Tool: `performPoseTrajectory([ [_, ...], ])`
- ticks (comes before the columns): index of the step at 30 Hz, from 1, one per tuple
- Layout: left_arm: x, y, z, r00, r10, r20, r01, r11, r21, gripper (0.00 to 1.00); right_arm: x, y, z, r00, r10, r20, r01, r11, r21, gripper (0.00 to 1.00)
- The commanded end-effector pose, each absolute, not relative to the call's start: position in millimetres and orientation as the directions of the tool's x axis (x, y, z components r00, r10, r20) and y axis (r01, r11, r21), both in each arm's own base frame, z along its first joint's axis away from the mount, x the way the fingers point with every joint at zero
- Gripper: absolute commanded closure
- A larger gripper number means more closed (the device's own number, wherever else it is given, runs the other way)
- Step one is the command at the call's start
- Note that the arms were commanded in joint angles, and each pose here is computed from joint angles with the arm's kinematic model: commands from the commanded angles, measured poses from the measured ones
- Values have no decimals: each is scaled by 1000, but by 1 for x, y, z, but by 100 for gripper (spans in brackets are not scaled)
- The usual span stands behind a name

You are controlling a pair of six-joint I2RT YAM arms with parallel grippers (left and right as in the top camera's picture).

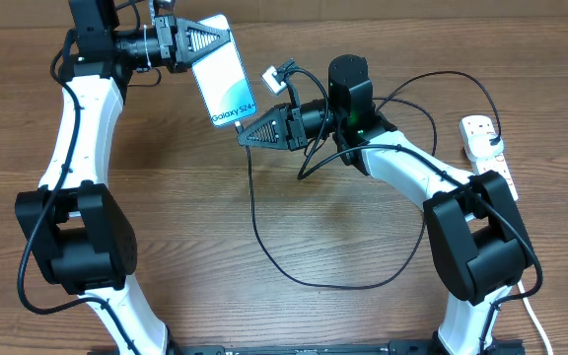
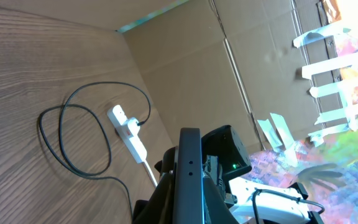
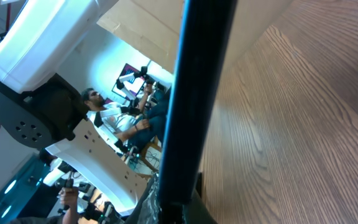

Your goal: Plug charger to phone and switch on socket

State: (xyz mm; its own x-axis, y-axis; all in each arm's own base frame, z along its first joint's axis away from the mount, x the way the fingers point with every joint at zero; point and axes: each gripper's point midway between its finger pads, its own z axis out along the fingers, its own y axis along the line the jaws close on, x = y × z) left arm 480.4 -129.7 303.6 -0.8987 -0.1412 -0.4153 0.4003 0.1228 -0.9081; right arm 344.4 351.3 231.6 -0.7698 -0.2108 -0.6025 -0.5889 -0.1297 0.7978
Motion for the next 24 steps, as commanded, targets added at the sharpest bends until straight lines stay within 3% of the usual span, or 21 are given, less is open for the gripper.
performPoseTrajectory([
  [1,472,-129,328,-877,-129,-463,452,109,-885,96,348,352,237,-760,-195,-620,-607,-126,784,96],
  [24,467,-130,331,-861,-107,-497,490,87,-867,96,352,353,239,-753,-177,-633,-622,-121,774,96],
])
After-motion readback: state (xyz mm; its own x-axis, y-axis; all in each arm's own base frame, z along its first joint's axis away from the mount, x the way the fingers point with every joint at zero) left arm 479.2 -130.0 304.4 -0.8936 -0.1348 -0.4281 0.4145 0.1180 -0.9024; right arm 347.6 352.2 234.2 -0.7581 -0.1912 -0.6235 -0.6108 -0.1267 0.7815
